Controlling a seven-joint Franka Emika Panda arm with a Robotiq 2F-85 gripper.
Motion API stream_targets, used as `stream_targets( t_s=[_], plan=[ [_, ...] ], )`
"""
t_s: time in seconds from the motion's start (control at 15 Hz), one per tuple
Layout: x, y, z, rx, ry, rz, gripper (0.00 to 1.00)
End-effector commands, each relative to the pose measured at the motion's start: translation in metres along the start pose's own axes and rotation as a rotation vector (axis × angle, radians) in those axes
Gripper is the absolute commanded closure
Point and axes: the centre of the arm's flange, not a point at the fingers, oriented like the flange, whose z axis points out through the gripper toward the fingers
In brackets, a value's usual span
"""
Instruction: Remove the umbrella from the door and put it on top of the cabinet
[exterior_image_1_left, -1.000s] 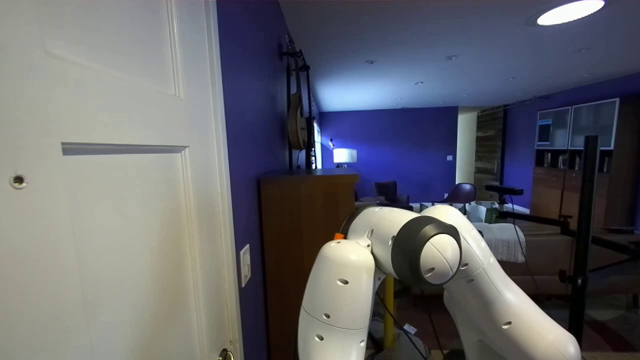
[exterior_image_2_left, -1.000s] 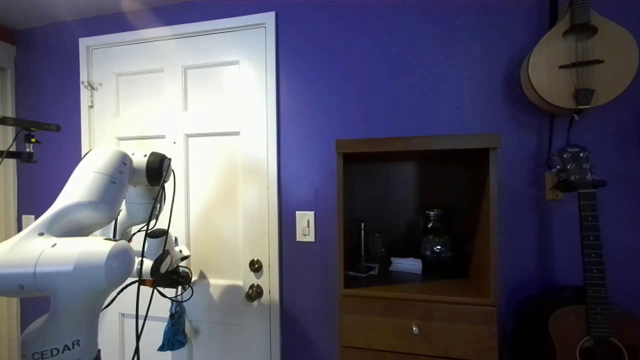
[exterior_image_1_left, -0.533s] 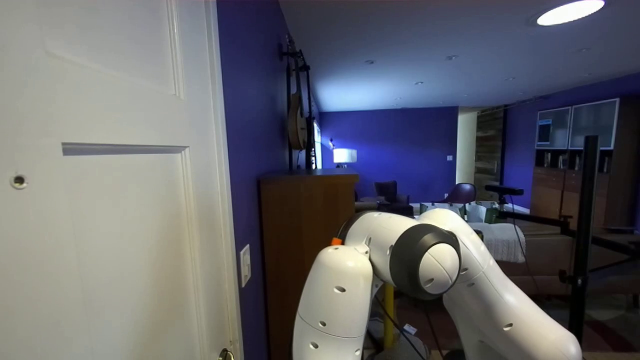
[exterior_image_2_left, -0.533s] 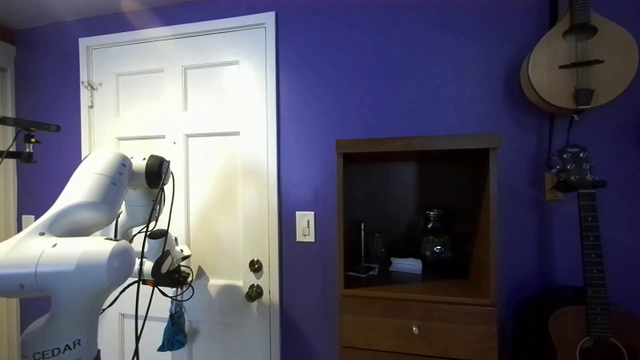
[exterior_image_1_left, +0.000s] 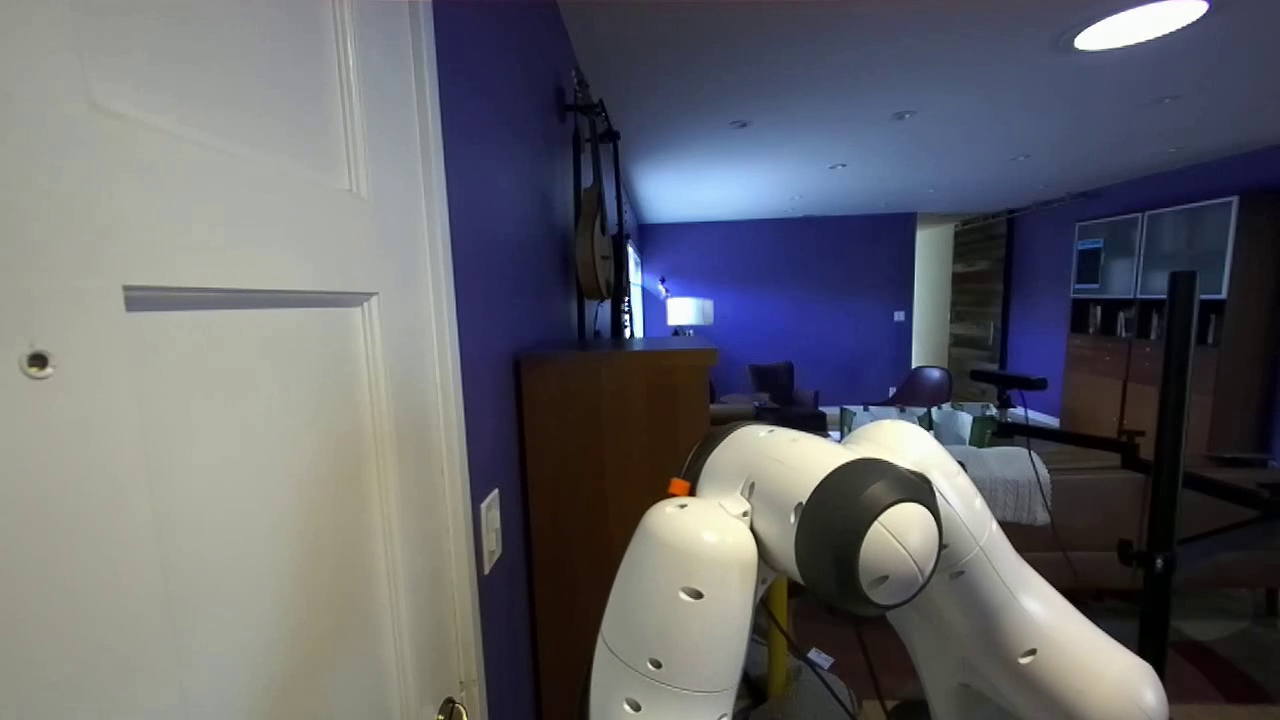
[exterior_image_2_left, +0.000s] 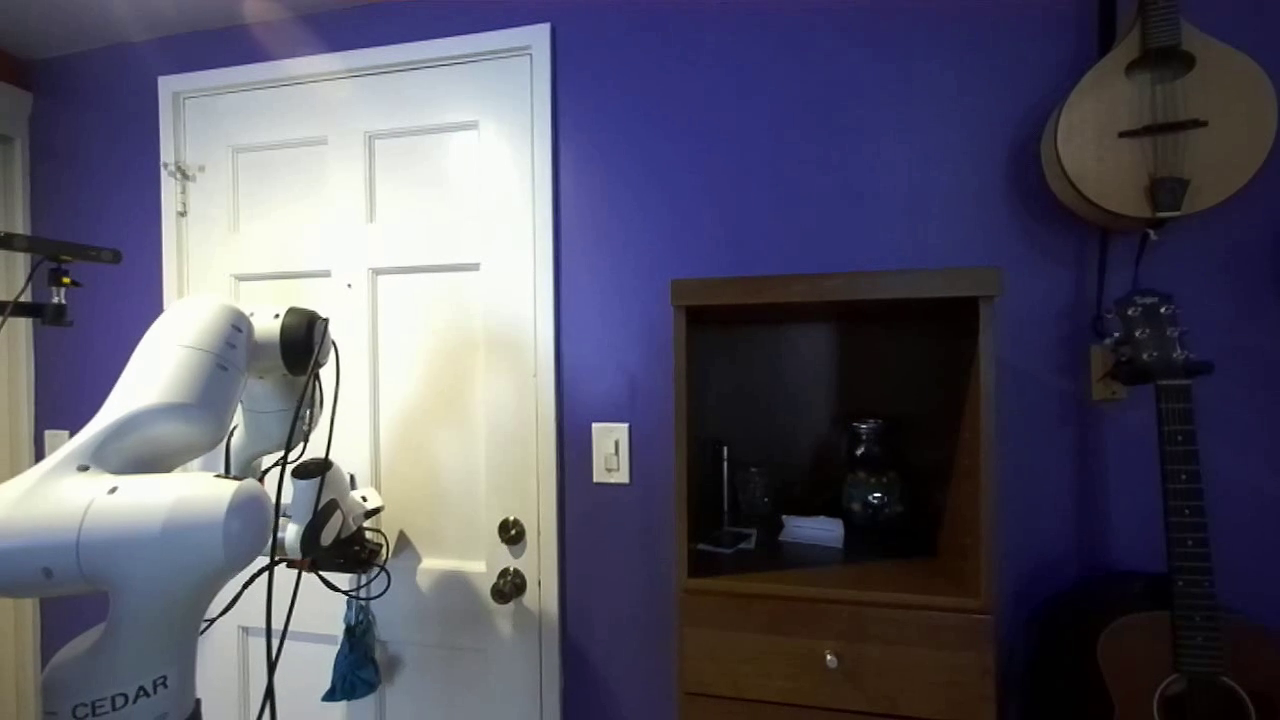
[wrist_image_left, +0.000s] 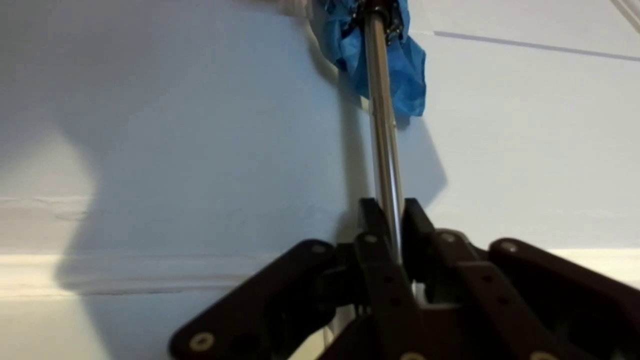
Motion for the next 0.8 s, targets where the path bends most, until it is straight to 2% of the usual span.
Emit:
stream_targets(
  t_s=[0.0,0.73],
  plan=[
    [0.008,-0.006,-0.016,-0.040,0.051,-0.001,0.96],
    [0.022,-0.005,-0.052,-0.109,0.105,-0.021,0.96]
  ],
)
